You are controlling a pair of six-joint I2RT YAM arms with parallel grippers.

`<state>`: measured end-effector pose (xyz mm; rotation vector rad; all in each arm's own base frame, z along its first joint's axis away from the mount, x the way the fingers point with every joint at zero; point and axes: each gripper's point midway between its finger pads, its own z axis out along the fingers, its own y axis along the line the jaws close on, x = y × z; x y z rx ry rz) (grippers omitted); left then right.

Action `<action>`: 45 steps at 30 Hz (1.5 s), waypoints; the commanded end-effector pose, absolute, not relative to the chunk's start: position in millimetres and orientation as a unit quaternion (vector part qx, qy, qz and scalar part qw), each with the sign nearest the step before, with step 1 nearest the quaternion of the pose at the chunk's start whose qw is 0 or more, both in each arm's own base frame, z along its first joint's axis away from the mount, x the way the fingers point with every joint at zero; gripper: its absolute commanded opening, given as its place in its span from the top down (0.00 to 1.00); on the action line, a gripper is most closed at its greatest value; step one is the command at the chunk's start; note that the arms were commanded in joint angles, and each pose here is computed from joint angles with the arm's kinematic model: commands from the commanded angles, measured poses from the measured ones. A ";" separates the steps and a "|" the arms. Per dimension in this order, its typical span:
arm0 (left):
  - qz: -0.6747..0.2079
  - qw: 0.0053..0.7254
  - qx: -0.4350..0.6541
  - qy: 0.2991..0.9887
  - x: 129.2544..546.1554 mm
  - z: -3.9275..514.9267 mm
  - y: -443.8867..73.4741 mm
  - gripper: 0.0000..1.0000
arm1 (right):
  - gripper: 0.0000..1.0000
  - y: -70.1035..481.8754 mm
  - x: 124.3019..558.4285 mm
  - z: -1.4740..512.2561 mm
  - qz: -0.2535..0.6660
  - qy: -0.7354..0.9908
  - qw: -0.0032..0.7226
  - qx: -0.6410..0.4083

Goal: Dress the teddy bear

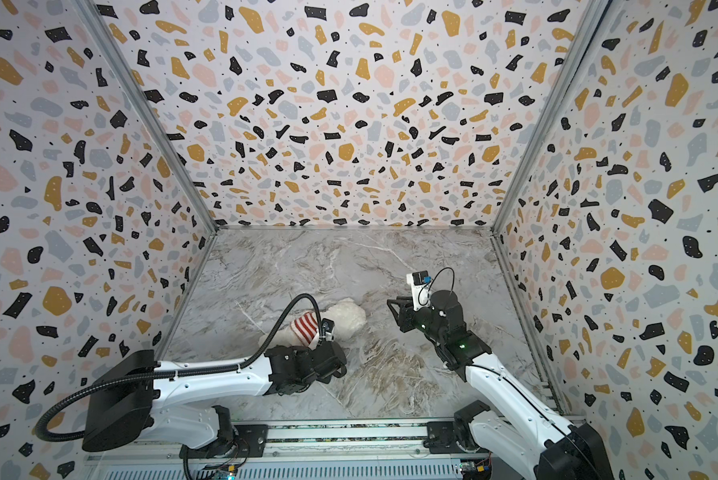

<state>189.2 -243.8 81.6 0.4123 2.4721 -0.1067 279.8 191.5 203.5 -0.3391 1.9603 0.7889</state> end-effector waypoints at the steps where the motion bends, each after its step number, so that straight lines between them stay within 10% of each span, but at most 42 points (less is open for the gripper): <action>1: -0.081 0.328 0.160 0.928 190.0 111.9 -256.4 1.00 | 0.64 187.5 278.6 210.2 0.321 0.793 0.499 -0.139; 29: -0.475 0.264 0.147 0.826 170.9 201.9 -317.1 1.00 | 0.65 194.9 260.1 226.5 0.309 0.749 0.562 -0.168; 41: -0.393 0.258 0.045 0.882 201.9 122.4 -236.5 1.00 | 0.65 244.3 251.7 204.3 0.314 0.762 0.518 -0.229; 45: -0.332 0.264 0.010 0.905 205.6 106.9 -207.4 0.83 | 0.65 279.0 244.6 197.5 0.332 0.758 0.494 -0.265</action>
